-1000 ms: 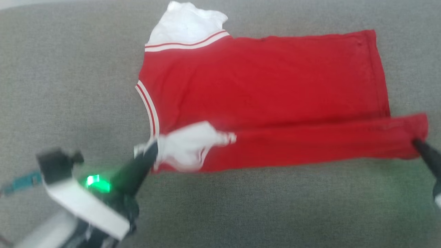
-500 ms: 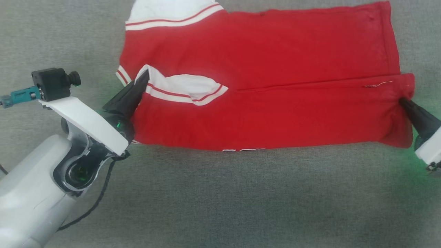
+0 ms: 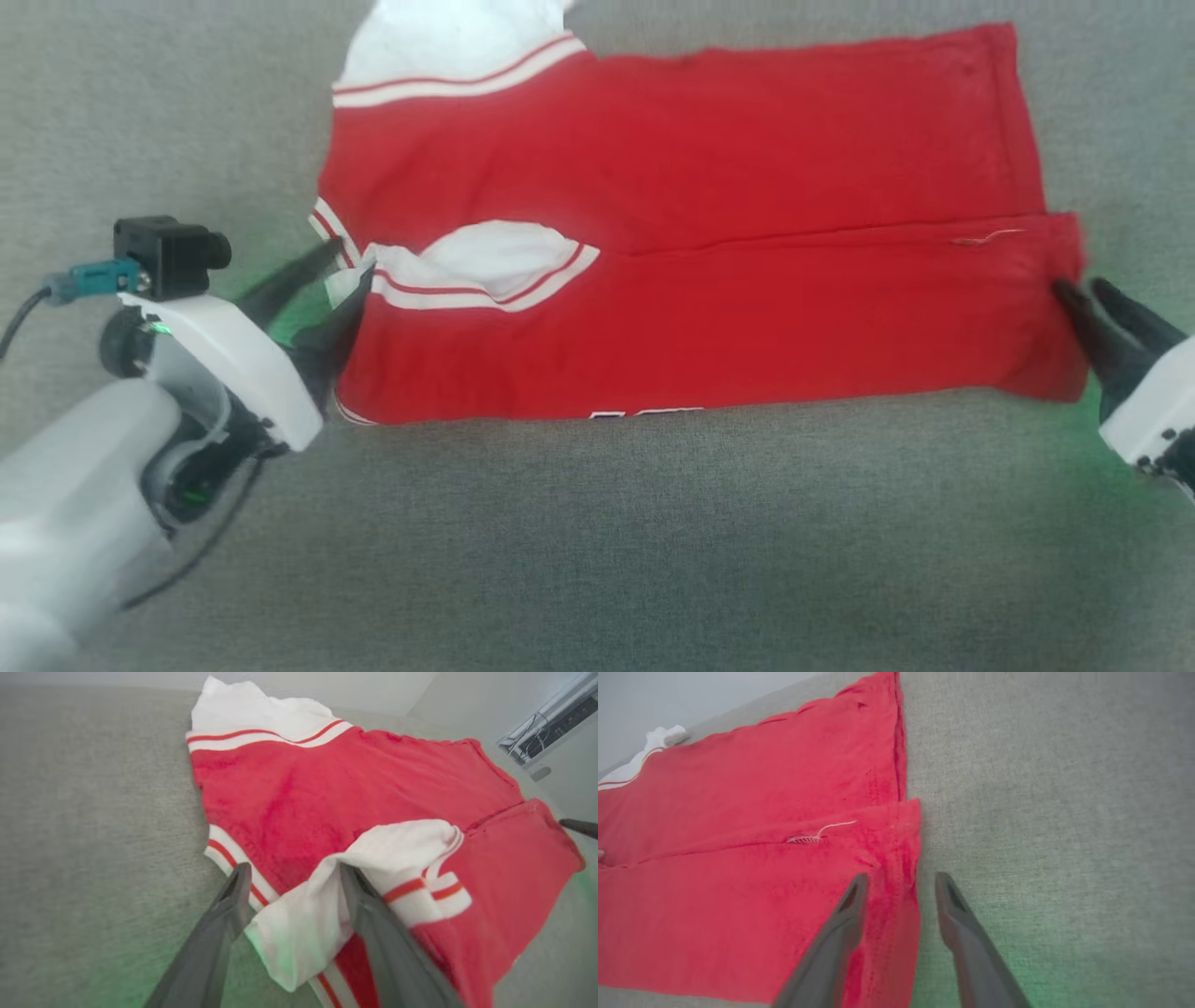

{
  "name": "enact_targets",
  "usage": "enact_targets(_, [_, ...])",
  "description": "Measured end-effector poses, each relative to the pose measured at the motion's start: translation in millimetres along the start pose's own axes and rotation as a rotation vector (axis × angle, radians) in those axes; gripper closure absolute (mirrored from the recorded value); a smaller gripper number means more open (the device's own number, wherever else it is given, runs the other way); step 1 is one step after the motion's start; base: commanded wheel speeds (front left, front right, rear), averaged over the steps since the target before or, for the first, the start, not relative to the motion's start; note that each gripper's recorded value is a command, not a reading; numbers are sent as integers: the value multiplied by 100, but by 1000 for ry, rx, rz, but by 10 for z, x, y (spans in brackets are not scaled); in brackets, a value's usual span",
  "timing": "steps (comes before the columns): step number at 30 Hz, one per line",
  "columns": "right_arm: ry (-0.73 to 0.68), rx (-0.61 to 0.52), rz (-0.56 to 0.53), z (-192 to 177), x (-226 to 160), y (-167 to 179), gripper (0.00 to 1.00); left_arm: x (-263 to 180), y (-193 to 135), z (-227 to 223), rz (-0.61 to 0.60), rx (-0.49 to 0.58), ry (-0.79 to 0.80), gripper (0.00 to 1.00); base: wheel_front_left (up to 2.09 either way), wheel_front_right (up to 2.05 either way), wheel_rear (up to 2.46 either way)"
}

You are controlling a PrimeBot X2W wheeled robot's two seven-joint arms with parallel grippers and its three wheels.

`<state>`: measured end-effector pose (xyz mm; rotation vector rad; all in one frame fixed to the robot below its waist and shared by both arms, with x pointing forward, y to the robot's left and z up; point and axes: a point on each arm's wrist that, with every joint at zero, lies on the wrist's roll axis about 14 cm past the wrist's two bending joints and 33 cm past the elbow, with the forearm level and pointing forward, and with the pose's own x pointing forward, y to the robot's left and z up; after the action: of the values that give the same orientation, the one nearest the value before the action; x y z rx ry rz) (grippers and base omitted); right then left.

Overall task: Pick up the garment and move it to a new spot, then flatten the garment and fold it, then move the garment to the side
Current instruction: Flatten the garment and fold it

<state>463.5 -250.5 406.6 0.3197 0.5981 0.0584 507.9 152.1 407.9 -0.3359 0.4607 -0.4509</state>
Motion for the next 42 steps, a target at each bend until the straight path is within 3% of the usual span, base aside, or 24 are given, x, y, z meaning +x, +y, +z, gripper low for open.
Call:
enact_targets(4, [-39, -41, 3, 100, -146, 17, 0, -173, 79, 186, 18, 162, 24, 0, 0, 0, 0])
enact_targets(11, [-129, -96, 25, 354, -403, 138, 0, -417, -64, 582, 11, 273, 77, 0, 0, 0, 0])
enact_targets(16, [-163, -104, 44, 437, -510, 223, 0, -558, -291, 218, -26, 122, 330, 0, 0, 0, 0])
enact_targets(20, [-156, -97, 42, 392, -532, 214, 0, -634, -314, -87, -14, 69, 502, 0, 0, 0, 0])
enact_targets(32, [-135, -64, -22, 278, -567, -12, 0, -480, -102, -603, 34, -151, 712, 0, 0, 0, 0])
enact_targets(33, [-124, -63, -31, 252, -574, -46, 0, -452, -105, -621, 20, -188, 724, 12, 0, 0, 0])
enact_targets(34, [-120, -65, -35, 242, -577, -56, 0, -440, -115, -627, 12, -192, 727, 57, 0, 0, 0])
enact_targets(35, [-107, -73, -36, 223, -576, -57, 0, -433, -119, -630, 5, -192, 731, 84, 0, 0, 0])
enact_targets(36, [-101, -84, -34, 218, -575, -50, 0, -428, -116, -629, 3, -193, 730, 100, 0, 0, 0])
enact_targets(40, [-54, -160, -27, 223, -550, -11, 0, -410, -161, -631, -18, -196, 726, 100, 0, 0, 0])
enact_targets(42, [61, -236, -11, 91, -509, 37, 0, -389, -250, -642, -47, -198, 721, 100, 0, 0, 0])
